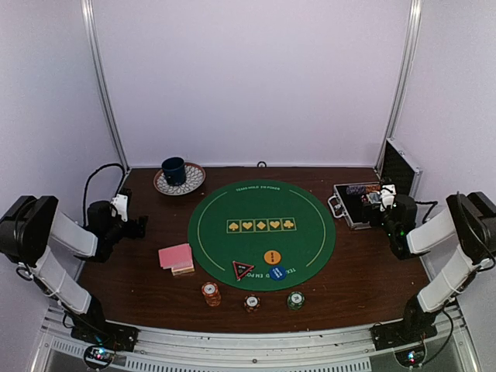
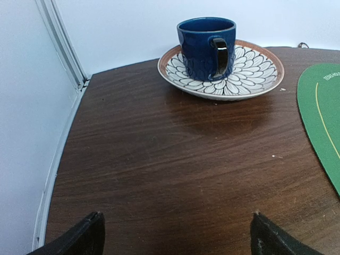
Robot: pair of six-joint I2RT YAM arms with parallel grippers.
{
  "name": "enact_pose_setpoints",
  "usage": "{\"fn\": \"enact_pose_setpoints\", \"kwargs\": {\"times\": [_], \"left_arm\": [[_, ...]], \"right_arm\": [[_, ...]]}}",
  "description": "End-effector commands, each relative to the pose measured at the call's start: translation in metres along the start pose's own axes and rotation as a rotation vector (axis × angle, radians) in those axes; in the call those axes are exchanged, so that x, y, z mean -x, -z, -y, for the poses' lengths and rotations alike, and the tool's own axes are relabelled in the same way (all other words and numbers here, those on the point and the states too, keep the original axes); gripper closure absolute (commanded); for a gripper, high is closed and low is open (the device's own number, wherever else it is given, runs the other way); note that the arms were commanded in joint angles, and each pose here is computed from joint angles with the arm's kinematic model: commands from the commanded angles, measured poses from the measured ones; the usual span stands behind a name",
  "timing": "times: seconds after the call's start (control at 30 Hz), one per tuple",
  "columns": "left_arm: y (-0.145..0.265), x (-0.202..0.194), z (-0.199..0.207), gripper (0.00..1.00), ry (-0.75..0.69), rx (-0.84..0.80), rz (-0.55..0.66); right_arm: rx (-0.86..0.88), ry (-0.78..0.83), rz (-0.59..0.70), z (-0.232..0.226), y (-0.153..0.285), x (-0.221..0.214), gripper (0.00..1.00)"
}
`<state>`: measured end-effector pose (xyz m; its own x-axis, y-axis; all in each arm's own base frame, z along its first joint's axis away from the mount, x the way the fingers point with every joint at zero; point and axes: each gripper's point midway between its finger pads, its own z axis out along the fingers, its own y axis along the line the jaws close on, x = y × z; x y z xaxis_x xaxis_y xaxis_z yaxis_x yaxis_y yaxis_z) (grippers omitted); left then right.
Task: Distribute texas hold em gaming equipment
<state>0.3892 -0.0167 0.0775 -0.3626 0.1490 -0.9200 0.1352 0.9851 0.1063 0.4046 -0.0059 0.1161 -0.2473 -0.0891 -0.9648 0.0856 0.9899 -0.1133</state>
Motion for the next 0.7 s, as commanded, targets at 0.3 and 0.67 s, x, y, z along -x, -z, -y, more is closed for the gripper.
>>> {"fn": "enact_pose_setpoints", "kwargs": {"times": [0.3, 0.67], "left_arm": [[0.0, 0.011, -0.001, 0.03, 0.005, 0.002, 0.05], [0.0, 0.029, 0.007, 0.02, -0.002, -0.061, 0.007]], "right_arm": [[-0.011, -0.004, 0.013, 0.004, -0.001, 0.005, 0.01], [-0.267, -0.118, 0.011, 0.053, 0.017, 0.022, 0.0]]}}
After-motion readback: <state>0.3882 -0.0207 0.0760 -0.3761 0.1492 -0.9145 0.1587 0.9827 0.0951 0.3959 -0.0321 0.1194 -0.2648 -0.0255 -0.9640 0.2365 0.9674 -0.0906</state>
